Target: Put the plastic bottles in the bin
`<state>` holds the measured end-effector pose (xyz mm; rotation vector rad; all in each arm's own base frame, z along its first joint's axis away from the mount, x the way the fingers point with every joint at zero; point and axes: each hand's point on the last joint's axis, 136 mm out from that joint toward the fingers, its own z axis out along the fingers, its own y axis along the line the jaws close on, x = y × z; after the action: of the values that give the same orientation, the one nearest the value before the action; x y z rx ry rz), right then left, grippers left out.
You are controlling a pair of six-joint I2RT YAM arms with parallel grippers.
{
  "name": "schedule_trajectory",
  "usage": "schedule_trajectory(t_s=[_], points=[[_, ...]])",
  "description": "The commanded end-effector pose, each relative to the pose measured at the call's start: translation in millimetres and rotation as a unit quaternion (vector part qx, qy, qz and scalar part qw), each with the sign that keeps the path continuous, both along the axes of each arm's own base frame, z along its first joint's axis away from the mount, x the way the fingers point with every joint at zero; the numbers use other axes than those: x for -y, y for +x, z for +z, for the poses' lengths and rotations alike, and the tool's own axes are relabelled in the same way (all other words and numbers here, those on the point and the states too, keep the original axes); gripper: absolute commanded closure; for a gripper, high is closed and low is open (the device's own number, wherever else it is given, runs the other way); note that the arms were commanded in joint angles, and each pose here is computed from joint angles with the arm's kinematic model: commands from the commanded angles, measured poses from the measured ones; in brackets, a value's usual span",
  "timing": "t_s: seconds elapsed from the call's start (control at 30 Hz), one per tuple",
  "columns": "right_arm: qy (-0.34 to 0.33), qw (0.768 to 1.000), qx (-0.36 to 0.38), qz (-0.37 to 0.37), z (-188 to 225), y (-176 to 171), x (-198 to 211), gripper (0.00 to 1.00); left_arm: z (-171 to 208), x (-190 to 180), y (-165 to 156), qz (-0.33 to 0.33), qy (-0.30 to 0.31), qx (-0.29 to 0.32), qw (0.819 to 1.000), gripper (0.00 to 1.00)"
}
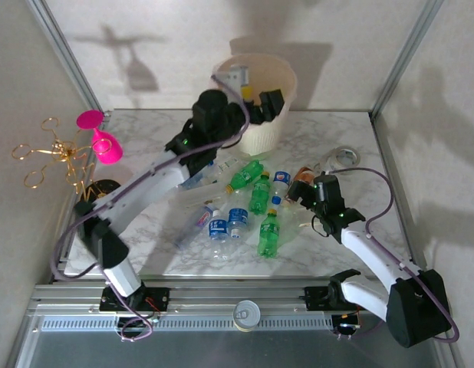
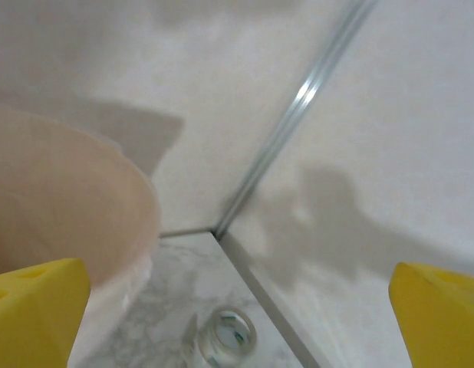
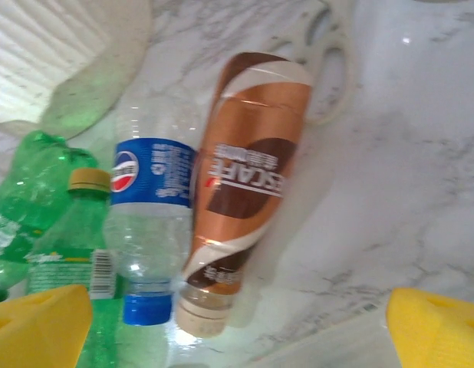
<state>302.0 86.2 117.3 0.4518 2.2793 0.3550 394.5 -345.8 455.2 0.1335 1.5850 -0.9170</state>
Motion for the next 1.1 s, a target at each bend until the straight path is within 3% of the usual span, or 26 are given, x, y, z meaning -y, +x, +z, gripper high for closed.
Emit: schedule_trajectory(t_s=[0.0, 0.17, 0.4, 0.53, 0.73, 1.07], points=[[0.001, 0.998, -0.010, -0.058, 1, -9, 18, 0.01, 0, -28, -21, 0.022, -0.038, 0.035, 0.998, 0.01], [0.024, 0.996, -0.030, -0.084, -13, -24, 24, 0.01, -51, -61, -55, 0.044, -0.071, 0.003, 0.996, 0.00], [0.054, 0.992, -0.065, -0.096, -23, -30, 18, 0.01, -161, -95, -82, 0.097, -0.076, -0.105, 0.987, 0.00], [0.063, 0.987, -0.087, -0.117, -31, -36, 21, 0.01, -201, -99, -98, 0.102, -0.094, -0.149, 0.979, 0.00], [0.054, 0.982, -0.117, -0.140, -42, -50, 30, 0.01, -227, -90, -102, 0.102, -0.104, -0.171, 0.974, 0.00], [0.081, 0.976, -0.135, -0.148, -58, -63, 29, 0.01, -220, -56, -85, 0.079, -0.082, -0.162, 0.980, 0.00]])
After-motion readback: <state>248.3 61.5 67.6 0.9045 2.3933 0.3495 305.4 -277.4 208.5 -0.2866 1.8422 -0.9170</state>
